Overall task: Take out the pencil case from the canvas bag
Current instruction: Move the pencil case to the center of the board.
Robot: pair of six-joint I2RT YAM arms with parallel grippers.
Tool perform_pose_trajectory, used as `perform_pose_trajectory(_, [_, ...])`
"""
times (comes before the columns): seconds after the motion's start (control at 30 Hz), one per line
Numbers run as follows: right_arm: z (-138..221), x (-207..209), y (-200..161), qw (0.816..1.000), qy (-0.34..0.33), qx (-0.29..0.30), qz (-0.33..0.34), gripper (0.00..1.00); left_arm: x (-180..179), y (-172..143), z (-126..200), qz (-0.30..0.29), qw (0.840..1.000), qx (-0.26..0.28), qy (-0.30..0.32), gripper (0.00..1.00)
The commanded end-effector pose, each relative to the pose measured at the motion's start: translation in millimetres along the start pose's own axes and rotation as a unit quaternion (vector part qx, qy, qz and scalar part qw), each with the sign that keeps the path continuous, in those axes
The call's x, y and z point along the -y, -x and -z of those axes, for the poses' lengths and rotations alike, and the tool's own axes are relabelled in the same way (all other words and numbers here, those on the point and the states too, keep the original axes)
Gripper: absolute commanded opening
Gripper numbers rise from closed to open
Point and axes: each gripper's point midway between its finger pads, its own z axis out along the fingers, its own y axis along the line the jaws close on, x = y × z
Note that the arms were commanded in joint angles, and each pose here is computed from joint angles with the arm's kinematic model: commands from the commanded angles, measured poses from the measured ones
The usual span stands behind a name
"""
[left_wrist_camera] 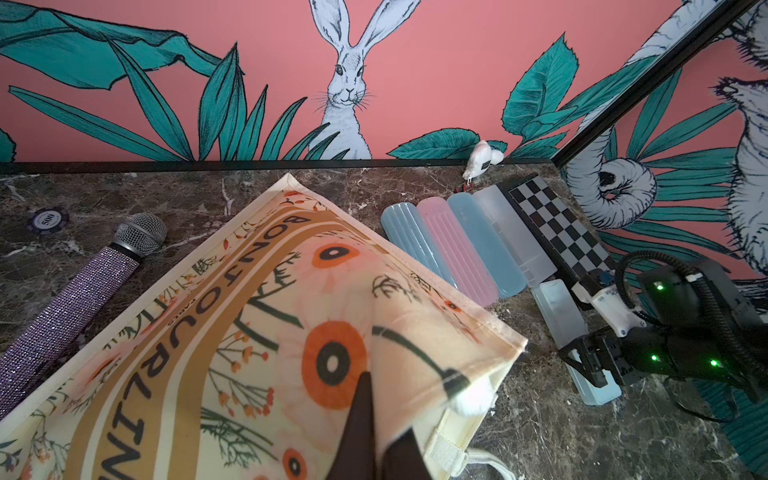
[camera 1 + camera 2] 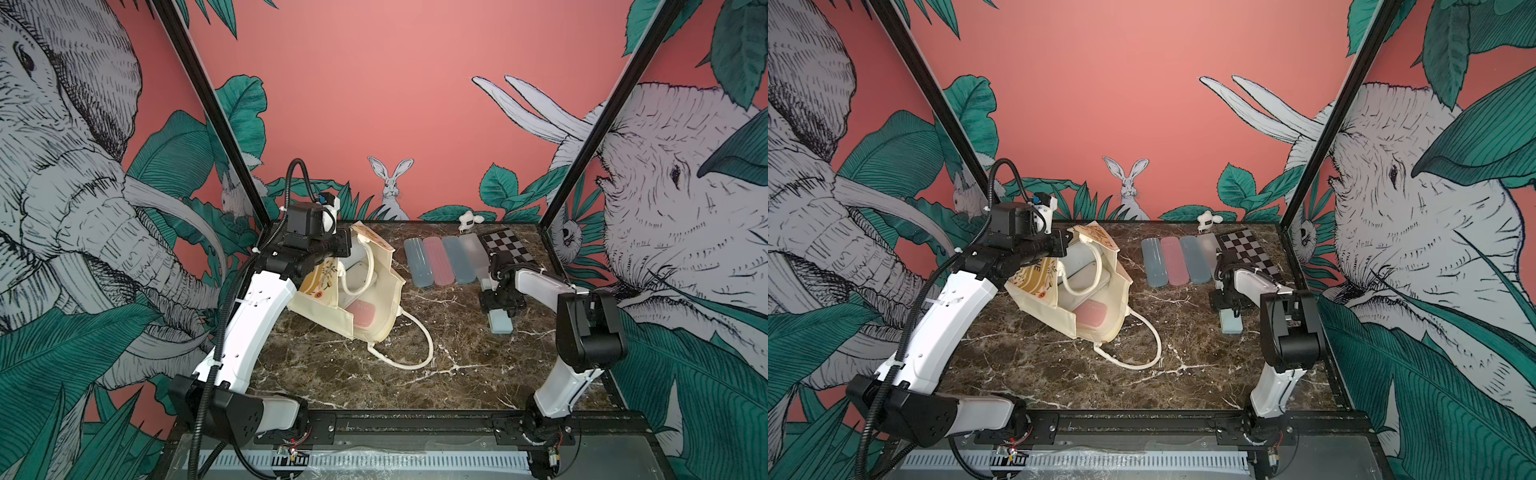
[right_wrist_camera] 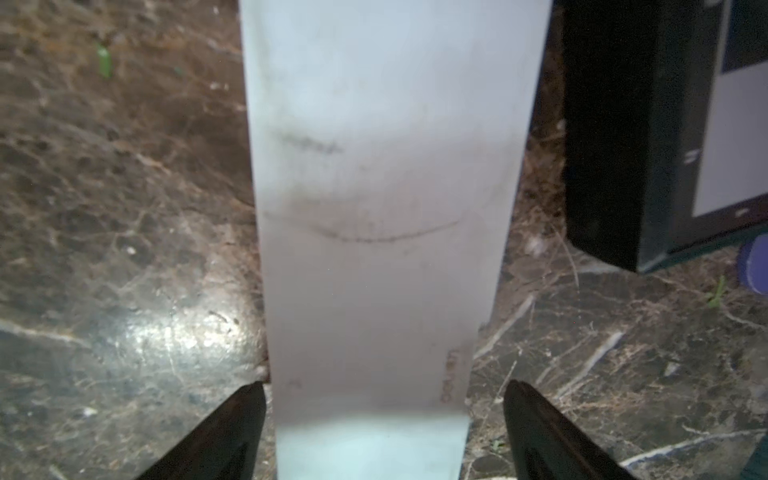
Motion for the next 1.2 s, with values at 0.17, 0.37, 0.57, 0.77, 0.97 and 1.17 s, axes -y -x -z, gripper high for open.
perform_pose_trajectory(0.17, [2,18,0,0.999,-0.049,-0.012,0.006,0.89,14,27,18,-0.012,0.999,0.046,-0.023,0.00])
perform_pose_trajectory(0.37, [5,25,6,0.998,-0.067,-0.003,-0.003,0.87,13,26,20,-0.013,0.999,0.047,-0.018,0.00])
perform_pose_trajectory(0.57, [43,4,29,0.994,0.008,0.103,-0.043,0.84,10,26,24,-0.041,0.998,0.045,-0.012,0.00])
perform_pose_trajectory(0.77, [111,-61,49,0.949,0.166,0.254,-0.081,0.73,43,19,22,-0.109,0.986,0.016,-0.122,0.00])
perform_pose_trajectory(0.97, [172,-145,42,0.903,0.257,0.343,-0.024,0.66,54,13,23,-0.146,0.976,0.006,-0.158,0.00])
perform_pose_trajectory(1.17, [234,-228,12,0.843,0.345,0.404,0.081,0.58,62,10,27,-0.159,0.970,0.005,-0.185,0.00])
